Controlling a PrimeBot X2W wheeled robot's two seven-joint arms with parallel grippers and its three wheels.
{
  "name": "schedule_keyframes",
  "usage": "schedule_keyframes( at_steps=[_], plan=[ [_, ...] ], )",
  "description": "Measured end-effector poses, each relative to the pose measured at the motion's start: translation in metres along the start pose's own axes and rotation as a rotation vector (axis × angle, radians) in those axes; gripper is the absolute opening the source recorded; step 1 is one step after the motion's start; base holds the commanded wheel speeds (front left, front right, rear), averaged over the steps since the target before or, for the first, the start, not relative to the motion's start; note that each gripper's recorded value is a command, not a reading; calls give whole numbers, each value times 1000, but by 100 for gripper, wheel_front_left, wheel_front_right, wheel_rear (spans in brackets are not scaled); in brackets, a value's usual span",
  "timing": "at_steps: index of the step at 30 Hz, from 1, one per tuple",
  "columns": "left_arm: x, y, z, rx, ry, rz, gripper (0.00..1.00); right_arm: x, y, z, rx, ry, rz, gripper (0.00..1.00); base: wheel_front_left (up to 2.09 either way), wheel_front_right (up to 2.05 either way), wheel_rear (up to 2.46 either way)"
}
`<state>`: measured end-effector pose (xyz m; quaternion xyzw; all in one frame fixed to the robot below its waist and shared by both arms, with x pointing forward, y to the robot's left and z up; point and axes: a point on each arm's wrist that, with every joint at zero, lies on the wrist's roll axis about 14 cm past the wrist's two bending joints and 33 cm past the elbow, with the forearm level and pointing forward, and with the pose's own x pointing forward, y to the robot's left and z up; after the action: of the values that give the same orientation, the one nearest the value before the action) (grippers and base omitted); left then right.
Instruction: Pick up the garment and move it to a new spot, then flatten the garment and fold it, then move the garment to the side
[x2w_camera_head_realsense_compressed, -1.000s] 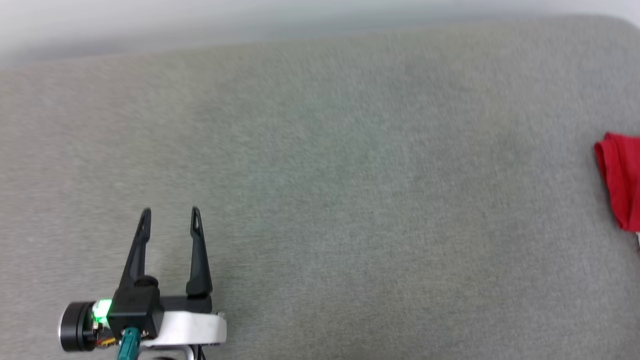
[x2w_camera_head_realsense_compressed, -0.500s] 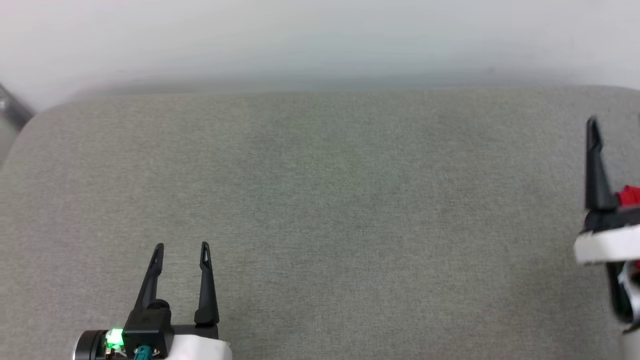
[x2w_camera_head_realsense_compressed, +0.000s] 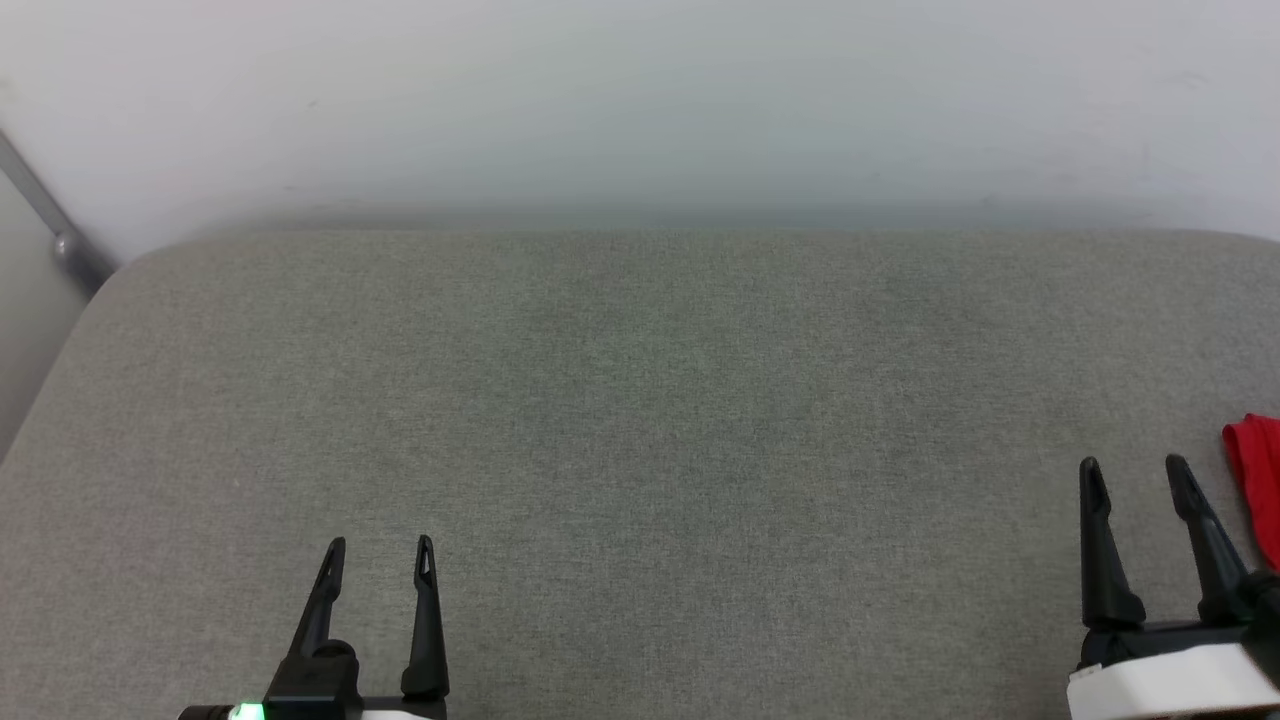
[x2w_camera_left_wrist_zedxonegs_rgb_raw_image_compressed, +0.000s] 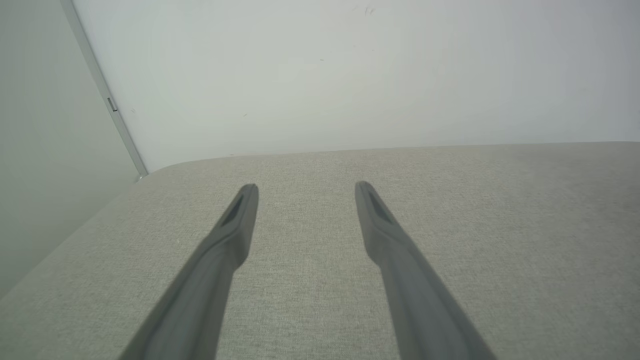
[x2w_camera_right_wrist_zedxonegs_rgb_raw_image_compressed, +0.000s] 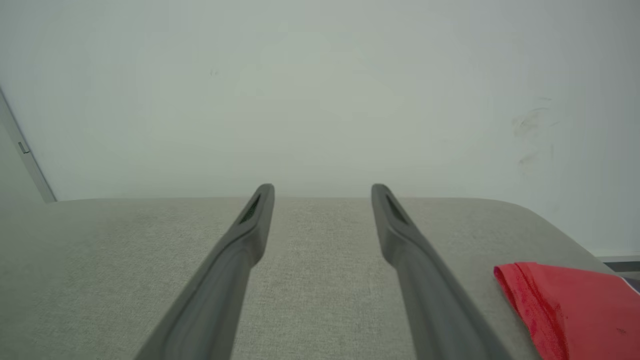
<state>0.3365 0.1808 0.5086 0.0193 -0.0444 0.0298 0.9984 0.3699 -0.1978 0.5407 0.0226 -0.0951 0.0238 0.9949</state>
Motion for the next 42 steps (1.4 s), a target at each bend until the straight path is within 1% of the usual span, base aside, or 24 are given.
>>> schedule_keyframes(
  at_steps=[5, 13, 18, 27, 28, 33, 42],
  plan=[
    [-6, 0, -1, -5, 4, -2, 100, -18, 8, -4, 25, 20, 2, 100, 0, 0, 0],
    [-14, -1, -4, -16, 14, -8, 100, -38, 10, -8, 48, 43, -9, 100, 0, 0, 0],
    [-17, -2, -4, -33, 17, -8, 100, -46, 8, -11, 79, 53, -23, 100, 0, 0, 0],
    [-18, 0, -6, -50, 23, -8, 100, -50, 10, -15, 88, 70, -21, 100, 0, 0, 0],
    [-18, 0, -8, -49, 29, -8, 0, -50, 10, -17, 89, 76, -21, 0, 0, 0, 0],
    [-23, 0, -24, -48, 84, -9, 0, -55, 9, -33, 97, 129, -28, 0, 0, 0, 0],
    [-22, 5, -34, -228, 139, 31, 0, -55, 5, -41, 263, 158, -77, 0, 0, 0, 0]
  ],
)
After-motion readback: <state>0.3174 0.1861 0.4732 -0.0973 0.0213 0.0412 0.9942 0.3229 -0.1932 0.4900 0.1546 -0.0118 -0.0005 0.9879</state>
